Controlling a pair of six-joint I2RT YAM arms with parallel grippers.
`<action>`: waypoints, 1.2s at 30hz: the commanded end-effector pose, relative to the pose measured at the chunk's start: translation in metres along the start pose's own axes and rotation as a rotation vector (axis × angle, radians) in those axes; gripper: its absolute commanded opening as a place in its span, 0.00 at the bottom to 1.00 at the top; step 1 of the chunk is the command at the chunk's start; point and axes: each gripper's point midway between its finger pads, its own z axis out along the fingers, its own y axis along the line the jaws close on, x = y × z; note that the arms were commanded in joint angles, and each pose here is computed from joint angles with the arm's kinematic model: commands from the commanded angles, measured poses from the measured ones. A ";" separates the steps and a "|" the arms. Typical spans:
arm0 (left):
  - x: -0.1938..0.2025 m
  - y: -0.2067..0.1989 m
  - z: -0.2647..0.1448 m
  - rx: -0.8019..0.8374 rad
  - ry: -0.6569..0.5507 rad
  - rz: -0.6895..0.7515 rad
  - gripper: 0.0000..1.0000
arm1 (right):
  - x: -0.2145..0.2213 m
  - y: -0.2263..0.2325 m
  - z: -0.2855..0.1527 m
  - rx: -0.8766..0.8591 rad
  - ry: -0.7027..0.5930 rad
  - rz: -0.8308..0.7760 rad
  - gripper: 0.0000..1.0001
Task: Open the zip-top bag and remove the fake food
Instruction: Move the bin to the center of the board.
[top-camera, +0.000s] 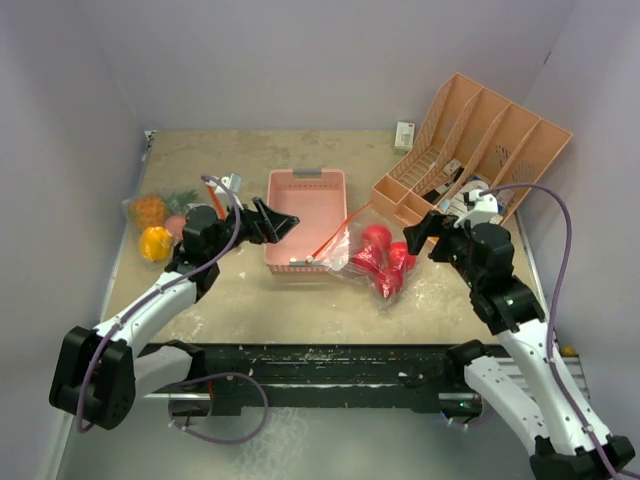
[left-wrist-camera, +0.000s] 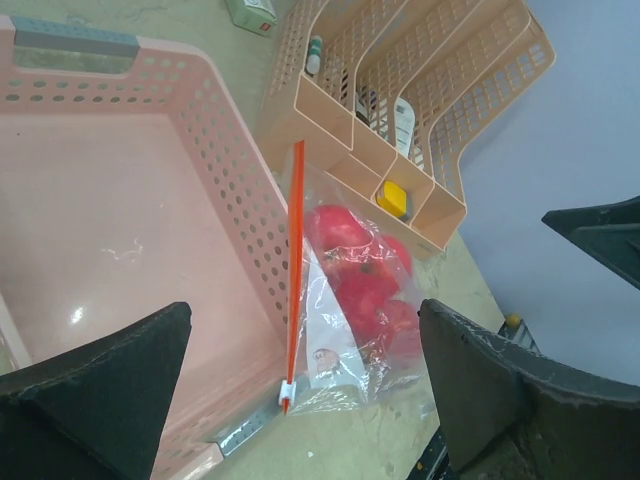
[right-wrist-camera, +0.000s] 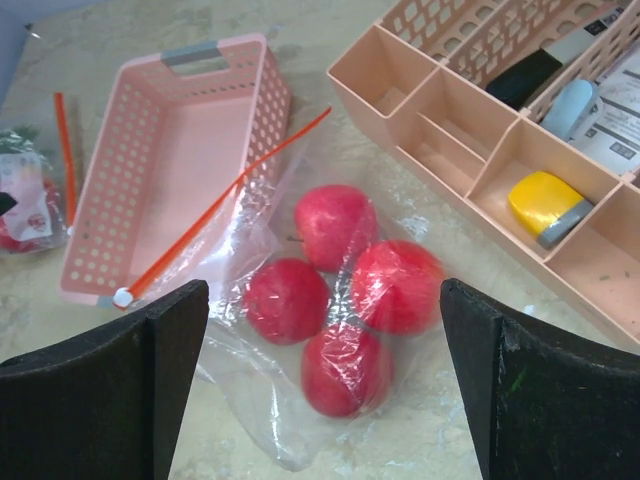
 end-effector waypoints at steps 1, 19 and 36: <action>-0.013 -0.006 0.007 0.018 -0.027 0.043 0.99 | -0.002 -0.006 0.010 0.052 0.011 -0.001 1.00; -0.009 0.003 0.015 -0.006 -0.017 0.027 0.99 | 0.016 0.011 0.013 -0.080 0.048 -0.028 0.93; 0.042 0.024 -0.028 -0.157 0.081 -0.051 0.20 | 0.091 0.130 0.055 -0.376 0.239 -0.095 0.27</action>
